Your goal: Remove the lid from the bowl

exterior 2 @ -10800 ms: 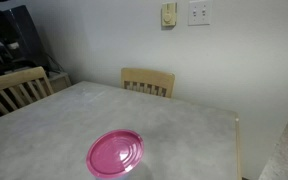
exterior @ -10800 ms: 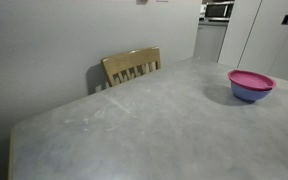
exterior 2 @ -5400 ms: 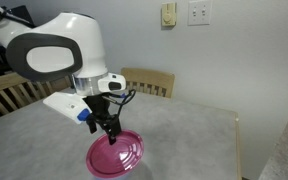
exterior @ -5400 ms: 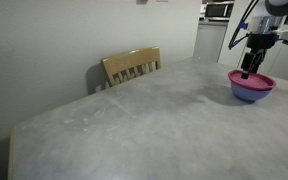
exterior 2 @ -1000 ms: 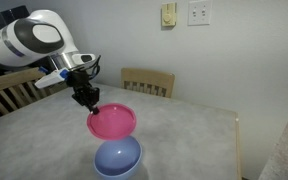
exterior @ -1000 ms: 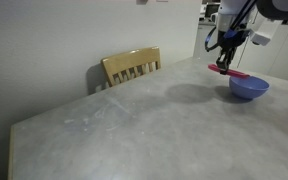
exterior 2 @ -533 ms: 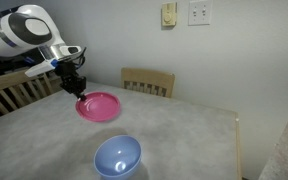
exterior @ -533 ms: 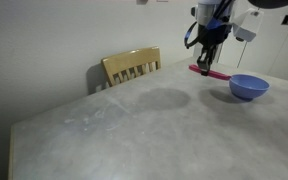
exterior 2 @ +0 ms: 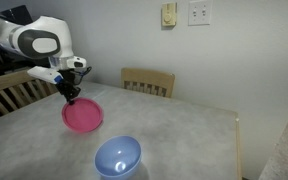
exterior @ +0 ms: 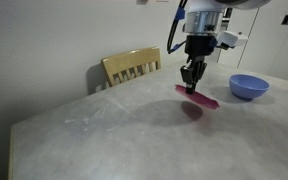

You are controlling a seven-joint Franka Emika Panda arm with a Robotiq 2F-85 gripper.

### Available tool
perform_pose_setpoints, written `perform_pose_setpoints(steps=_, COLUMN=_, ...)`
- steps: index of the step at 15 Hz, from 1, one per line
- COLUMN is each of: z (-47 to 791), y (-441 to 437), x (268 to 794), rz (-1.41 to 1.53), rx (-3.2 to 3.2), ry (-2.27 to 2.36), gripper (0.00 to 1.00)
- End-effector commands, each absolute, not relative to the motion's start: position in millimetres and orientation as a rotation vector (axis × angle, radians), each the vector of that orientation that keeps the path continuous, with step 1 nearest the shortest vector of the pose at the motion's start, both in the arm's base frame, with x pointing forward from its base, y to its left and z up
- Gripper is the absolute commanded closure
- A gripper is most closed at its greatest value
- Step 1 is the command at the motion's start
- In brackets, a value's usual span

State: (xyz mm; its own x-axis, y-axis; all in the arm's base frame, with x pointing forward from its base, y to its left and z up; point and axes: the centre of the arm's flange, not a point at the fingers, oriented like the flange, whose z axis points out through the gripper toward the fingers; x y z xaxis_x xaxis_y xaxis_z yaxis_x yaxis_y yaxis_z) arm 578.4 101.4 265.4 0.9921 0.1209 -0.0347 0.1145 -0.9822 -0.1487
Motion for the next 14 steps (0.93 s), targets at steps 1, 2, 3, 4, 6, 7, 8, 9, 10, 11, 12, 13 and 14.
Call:
perform_pose_setpoints(steps=1, z=241.7, y=87.1, x=585.6, rz=0.116, rx=-2.886, ry=-0.066, gripper=0.97)
perform_pose_setpoints(steps=2, z=237.6, y=84.8, x=586.7, rz=0.123, rx=-2.886, ry=-0.034, gripper=0.97)
perform_pose_setpoints(steps=3, z=232.8, y=82.6, x=588.8, rz=0.128, rx=-2.883, ry=-0.025, gripper=0.97)
perform_pose_setpoints(steps=4, z=229.1, y=80.6, x=590.0, rz=0.139, rx=-2.876, ry=-0.027, gripper=0.97)
perform_pose_setpoints(steps=6, z=223.0, y=78.3, x=594.3, rz=0.151, rx=-2.843, ry=-0.077, gripper=0.97)
perform_pose_setpoints(steps=7, z=220.7, y=78.9, x=596.4, rz=0.150, rx=-2.823, ry=-0.118, gripper=0.97)
perform_pose_setpoints(steps=8, z=219.0, y=79.7, x=598.4, rz=0.148, rx=-2.802, ry=-0.155, gripper=0.97)
perform_pose_setpoints(steps=9, z=218.1, y=80.9, x=600.1, rz=0.158, rx=-2.787, ry=-0.192, gripper=0.87)
perform_pose_setpoints(steps=10, z=214.5, y=81.2, x=602.8, rz=0.158, rx=-2.782, ry=-0.234, gripper=0.62)
perform_pose_setpoints(steps=11, z=213.7, y=81.5, x=603.7, rz=0.168, rx=-2.775, ry=-0.265, gripper=0.61)
perform_pose_setpoints(steps=12, z=213.4, y=81.9, x=603.8, rz=0.172, rx=-2.776, ry=-0.298, gripper=0.59)
perform_pose_setpoints(steps=13, z=211.0, y=81.7, x=605.0, rz=0.176, rx=-2.779, ry=-0.325, gripper=0.53)
perform_pose_setpoints(steps=14, z=213.4, y=82.0, x=603.6, rz=0.173, rx=-2.781, ry=-0.355, gripper=0.45)
